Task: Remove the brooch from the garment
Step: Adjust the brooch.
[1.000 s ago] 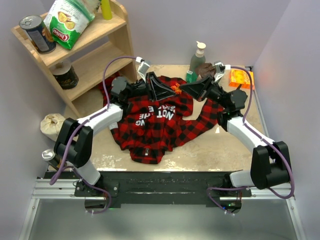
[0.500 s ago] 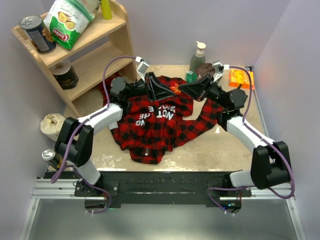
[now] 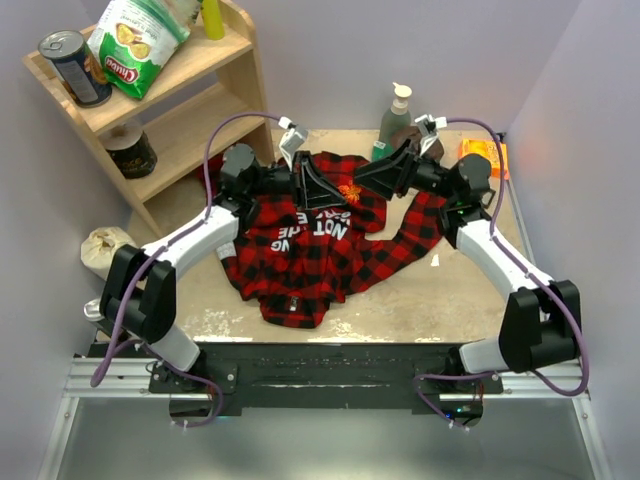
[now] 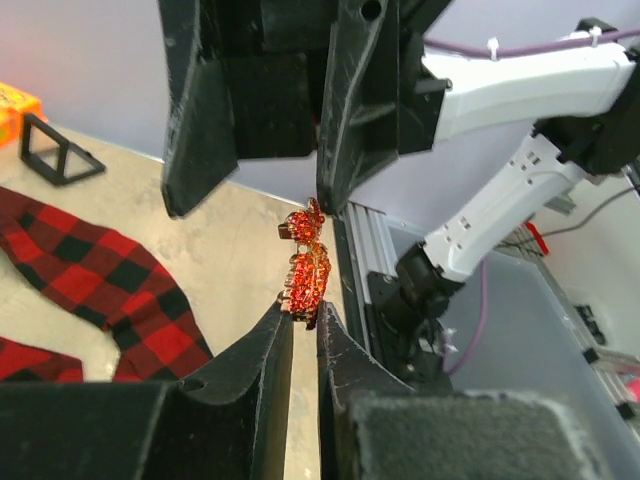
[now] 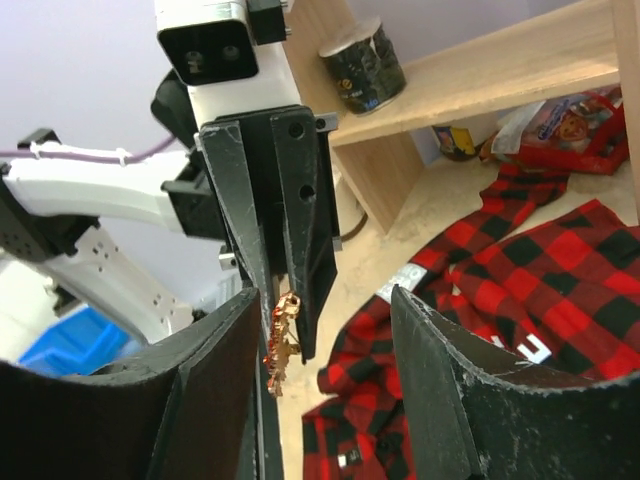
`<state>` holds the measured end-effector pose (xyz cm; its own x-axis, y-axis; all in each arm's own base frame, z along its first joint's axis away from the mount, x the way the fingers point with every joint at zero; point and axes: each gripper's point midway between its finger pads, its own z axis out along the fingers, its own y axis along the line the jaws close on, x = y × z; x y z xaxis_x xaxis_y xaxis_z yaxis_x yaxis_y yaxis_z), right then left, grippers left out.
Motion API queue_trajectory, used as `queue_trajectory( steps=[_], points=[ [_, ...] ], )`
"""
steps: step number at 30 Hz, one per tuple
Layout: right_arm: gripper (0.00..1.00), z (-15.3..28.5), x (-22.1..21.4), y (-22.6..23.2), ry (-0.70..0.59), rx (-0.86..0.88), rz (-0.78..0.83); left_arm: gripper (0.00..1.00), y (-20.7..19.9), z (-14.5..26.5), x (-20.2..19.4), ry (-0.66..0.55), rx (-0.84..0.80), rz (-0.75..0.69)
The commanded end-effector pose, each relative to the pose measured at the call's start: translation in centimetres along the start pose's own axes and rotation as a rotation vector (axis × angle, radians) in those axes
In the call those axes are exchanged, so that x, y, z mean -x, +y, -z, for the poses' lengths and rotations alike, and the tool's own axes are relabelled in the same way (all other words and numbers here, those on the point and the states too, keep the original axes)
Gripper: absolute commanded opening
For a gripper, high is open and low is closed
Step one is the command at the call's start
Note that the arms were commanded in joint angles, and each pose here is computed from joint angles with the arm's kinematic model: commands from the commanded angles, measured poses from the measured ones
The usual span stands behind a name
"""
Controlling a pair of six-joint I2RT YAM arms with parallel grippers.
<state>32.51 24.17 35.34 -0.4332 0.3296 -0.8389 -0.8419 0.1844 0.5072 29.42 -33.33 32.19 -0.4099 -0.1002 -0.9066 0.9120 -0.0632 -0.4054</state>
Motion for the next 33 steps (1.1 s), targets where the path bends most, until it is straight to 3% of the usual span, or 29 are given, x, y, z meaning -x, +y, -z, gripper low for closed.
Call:
queue_trajectory(
  steps=[1, 2, 4, 5, 6, 8, 10, 11, 12, 14, 15, 17, 22, 26, 27, 28, 33],
  points=[
    [0.58, 1.1, 0.1, 1.1, 0.133, 0.084, 0.073, 0.00, -1.7, 0.9, 1.1, 0.072, -0.043, -0.144],
    [0.58, 1.4, -0.1, 1.3, 0.157, 0.094, 0.079, 0.00, -1.3, 1.4, -0.1, 0.120, -0.032, -0.079],
    [0.57, 2.3, -1.4, 1.2, 0.237, 0.112, 0.101, 0.00, -0.7, 1.6, 0.1, 0.156, -0.030, -0.171],
    [0.57, 2.7, -2.0, 1.0, 0.262, 0.112, 0.113, 0.00, -0.5, 2.0, -1.1, 0.201, -0.009, -0.105],
    [0.57, 2.8, -1.9, 1.4, 0.278, 0.113, 0.150, 0.00, -0.2, 2.0, -0.7, 0.219, -0.007, -0.186],
    [0.57, 3.6, -3.6, 1.0, 0.333, 0.119, 0.188, 0.00, 0.2, 2.7, -1.9, 0.276, 0.021, -0.129],
    [0.56, 4.1, -4.6, 1.1, 0.361, 0.135, 0.174, 0.00, 0.7, 2.6, -1.9, 0.312, -0.004, -0.195],
    [0.56, 4.2, -4.9, 1.0, 0.370, 0.138, 0.167, 0.00, 0.6, 3.1, -3.1, 0.362, 0.007, -0.128],
    [0.56, 4.1, -4.7, 0.6, 0.373, 0.146, 0.241, 0.00, 1.3, 3.0, -2.7, 0.378, -0.001, -0.183],
    [0.54, 4.8, -6.5, 0.1, 0.445, 0.099, 0.191, 0.00, 1.5, 3.8, -4.3, 0.458, 0.019, -0.125],
    [0.53, 4.6, -6.2, 0.0, 0.460, 0.132, 0.313, 0.00, 2.2, 3.8, -4.1, 0.477, 0.014, -0.163],
    [0.50, 5.4, -8.5, 1.0, 0.534, 0.165, 0.219, 0.00, 1.9, 4.5, -5.6, 0.548, 0.023, -0.122],
    [0.41, 5.6, -9.0, 1.9, 0.531, 0.215, 0.258, 0.00, 1.5, 4.8, -7.3, 0.630, 0.010, -0.151],
    [0.41, 4.7, -7.8, 1.4, 0.465, 0.047, 0.416, 0.00, 0.8, 5.6, -8.6, 0.735, 0.011, -0.158],
    [0.42, 5.0, -9.3, 0.8, 0.459, -0.008, 0.336, 0.00, 0.8, 5.5, -8.8, 0.748, 0.007, -0.168],
    [0.42, 4.4, -8.4, 0.7, 0.414, -0.019, 0.409, 0.00, 0.6, 5.5, -9.0, 0.758, 0.003, -0.169],
    [0.36, 3.6, -9.8, 2.1, 0.459, 0.075, 0.295, 0.00, -0.2, 5.5, -10.4, 0.841, -0.008, -0.183]
  ],
)
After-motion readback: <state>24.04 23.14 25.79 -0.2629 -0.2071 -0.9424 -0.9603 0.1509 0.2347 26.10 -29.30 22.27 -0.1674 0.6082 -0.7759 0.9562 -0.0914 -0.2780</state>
